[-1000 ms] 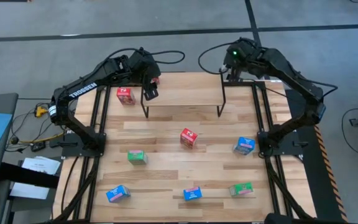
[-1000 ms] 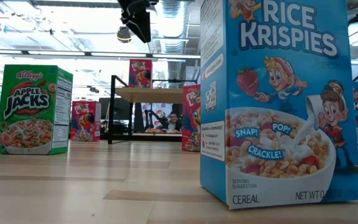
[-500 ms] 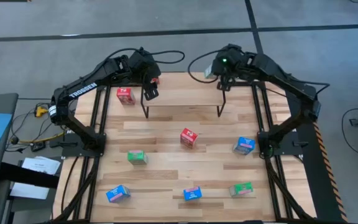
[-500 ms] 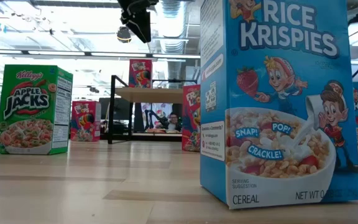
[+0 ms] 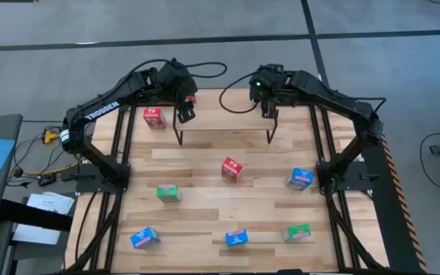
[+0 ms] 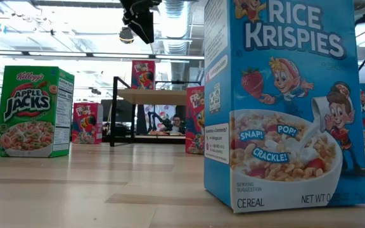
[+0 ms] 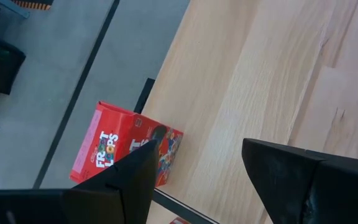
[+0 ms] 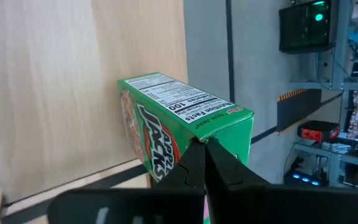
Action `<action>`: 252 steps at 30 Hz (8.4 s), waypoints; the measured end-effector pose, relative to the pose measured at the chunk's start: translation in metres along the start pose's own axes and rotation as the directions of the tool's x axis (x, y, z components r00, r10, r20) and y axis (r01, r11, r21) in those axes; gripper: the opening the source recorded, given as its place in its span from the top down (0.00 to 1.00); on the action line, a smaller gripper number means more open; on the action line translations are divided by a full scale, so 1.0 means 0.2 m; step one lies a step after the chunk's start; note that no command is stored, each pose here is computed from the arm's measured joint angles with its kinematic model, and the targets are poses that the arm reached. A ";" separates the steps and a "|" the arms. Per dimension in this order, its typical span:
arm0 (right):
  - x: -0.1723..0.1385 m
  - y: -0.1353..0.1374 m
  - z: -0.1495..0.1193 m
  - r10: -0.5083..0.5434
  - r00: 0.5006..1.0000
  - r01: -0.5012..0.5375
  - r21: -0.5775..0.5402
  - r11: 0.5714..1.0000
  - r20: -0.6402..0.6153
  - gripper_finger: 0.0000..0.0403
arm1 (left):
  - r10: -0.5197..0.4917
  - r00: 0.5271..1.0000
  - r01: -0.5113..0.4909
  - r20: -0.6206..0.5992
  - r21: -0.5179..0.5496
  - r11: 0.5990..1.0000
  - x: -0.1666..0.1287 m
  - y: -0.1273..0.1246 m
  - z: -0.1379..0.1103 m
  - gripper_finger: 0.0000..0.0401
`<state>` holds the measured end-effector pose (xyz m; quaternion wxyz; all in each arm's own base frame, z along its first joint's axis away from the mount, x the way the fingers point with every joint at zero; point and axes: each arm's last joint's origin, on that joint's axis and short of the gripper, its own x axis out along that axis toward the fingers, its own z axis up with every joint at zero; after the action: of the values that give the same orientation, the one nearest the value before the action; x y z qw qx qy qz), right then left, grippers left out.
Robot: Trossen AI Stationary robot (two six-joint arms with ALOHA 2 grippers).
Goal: Stack cereal on shelf
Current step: Put the top right green cereal box on the shelf, then put the bottom right blue cereal box on the shelf
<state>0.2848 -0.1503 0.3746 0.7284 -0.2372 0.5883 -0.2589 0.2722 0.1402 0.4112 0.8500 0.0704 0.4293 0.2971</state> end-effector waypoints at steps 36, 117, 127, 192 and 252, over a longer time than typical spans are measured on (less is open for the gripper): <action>-0.20 -0.06 0.02 0.033 0.993 -0.045 0.109 0.993 0.109 0.62 | 0.000 1.000 0.000 -0.001 -0.002 1.000 0.00 0.00 0.00 0.44; 0.24 0.15 -0.18 0.070 0.924 -0.236 0.418 0.877 0.375 0.68 | -0.118 0.992 0.121 0.035 -0.084 0.989 0.04 -0.14 0.00 0.44; 0.23 0.16 -0.17 0.075 0.922 -0.239 0.408 0.881 0.380 0.68 | -0.118 0.992 0.120 0.035 -0.085 0.989 0.04 -0.14 0.00 0.44; -0.14 0.36 -0.26 0.399 0.916 -0.388 0.324 0.863 0.035 0.68 | -0.187 0.980 0.197 0.076 -0.159 0.967 -0.21 -0.28 -0.03 0.44; -0.73 0.94 0.00 0.801 0.352 -0.933 0.109 0.344 0.484 0.29 | -0.370 0.915 0.383 0.159 -0.061 0.922 -0.55 -0.48 -0.13 0.44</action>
<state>0.2777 0.0865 0.3602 0.8711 0.2192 0.4231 0.1188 0.2447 -0.0037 0.4353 0.9225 -0.0307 0.3580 0.1413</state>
